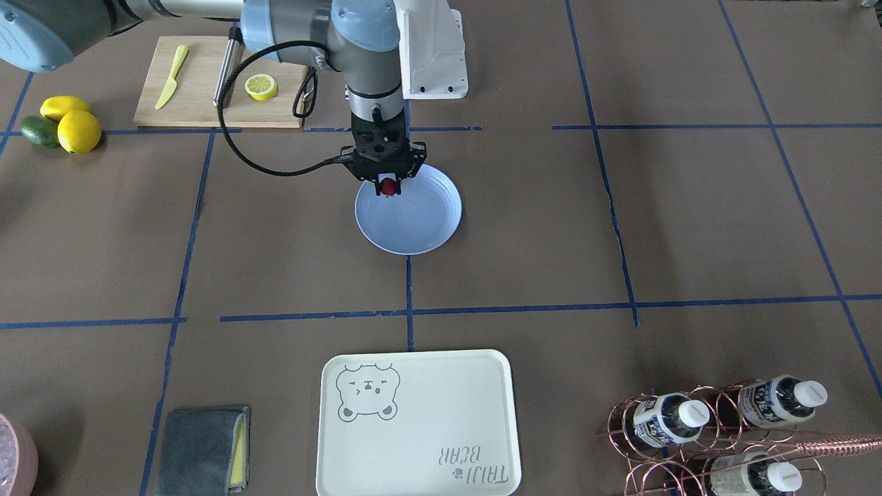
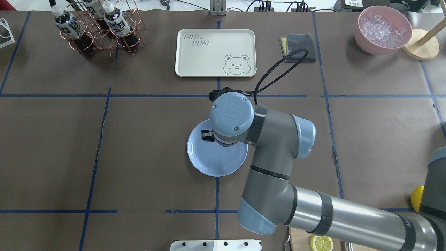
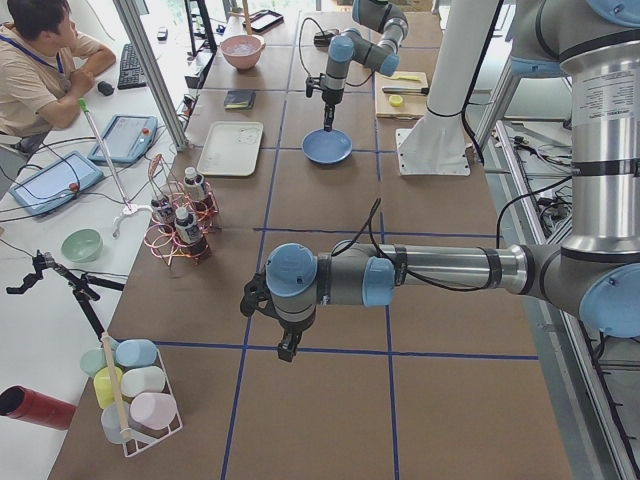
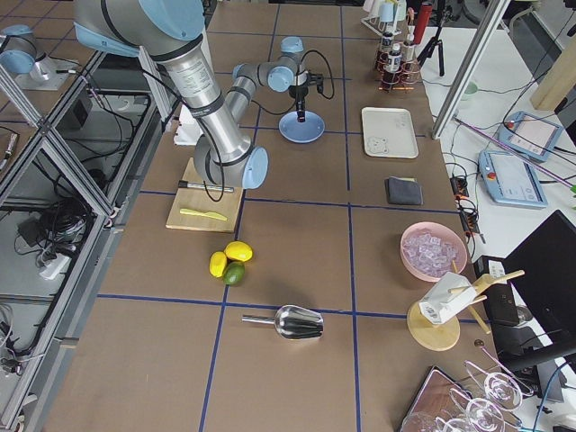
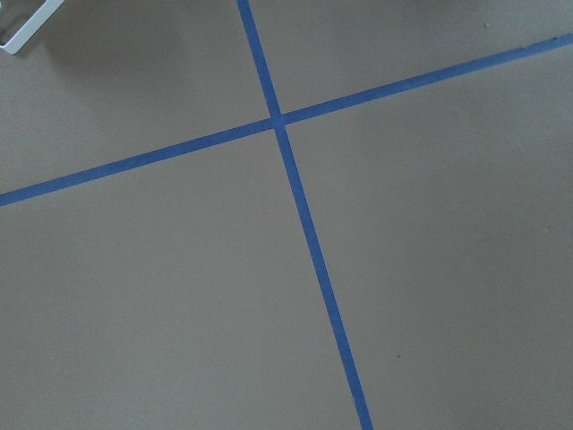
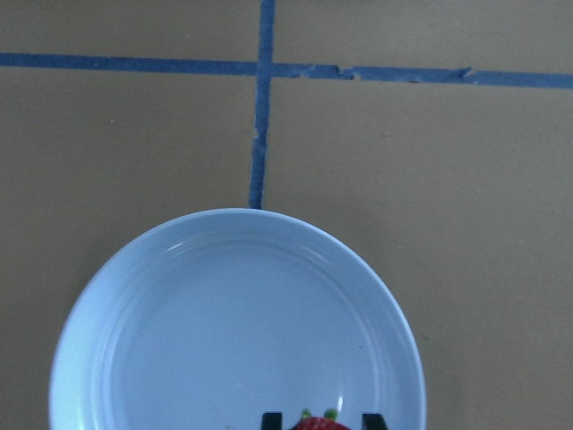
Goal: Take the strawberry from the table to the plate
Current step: 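Carry the strawberry over the plate center and open the right gripper, then withdraw the right arm away from the plate out of view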
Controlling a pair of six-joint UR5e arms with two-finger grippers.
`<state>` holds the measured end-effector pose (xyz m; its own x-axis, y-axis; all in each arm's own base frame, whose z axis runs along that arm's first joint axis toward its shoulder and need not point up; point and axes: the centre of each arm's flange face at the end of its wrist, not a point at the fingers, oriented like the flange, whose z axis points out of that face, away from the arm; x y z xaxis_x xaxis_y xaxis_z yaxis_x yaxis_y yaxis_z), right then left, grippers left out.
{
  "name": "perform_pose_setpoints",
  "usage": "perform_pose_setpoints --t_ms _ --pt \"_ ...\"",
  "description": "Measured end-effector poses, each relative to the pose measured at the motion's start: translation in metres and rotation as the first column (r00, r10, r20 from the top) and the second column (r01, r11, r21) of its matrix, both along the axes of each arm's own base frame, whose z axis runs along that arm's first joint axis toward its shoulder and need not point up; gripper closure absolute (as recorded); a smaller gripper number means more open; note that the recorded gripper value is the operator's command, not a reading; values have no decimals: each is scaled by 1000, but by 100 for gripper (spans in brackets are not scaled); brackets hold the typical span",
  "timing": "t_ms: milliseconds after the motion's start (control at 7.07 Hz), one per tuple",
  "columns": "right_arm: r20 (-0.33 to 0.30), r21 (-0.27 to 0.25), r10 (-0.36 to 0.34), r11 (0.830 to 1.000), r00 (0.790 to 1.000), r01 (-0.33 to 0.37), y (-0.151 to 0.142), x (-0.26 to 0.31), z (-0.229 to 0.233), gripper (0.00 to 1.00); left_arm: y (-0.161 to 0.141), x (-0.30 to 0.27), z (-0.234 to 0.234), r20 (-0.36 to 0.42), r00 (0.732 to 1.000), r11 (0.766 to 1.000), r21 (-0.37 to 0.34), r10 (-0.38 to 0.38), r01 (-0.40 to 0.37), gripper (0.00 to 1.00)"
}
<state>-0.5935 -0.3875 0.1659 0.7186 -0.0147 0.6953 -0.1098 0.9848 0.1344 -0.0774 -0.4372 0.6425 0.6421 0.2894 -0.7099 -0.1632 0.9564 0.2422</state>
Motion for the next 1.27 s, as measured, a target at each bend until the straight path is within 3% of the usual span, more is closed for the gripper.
perform_pose_setpoints --t_ms 425,708,991,1274 --pt "-37 7 34 999 999 -34 -3 -53 21 100 0 0 1 -1 1000 1000 -1 0 0 0" --pt "-50 13 35 999 998 -34 -5 -57 28 1 0 0 1 -1 1000 1000 -1 1 -1 0" --pt "-31 18 40 999 999 -39 -7 -49 19 0 0 0 1 -1 1000 1000 0 1 -1 0" --pt "37 35 49 998 998 -50 -35 16 7 0 0 0 1 -1 1000 1000 1 1 -1 0"
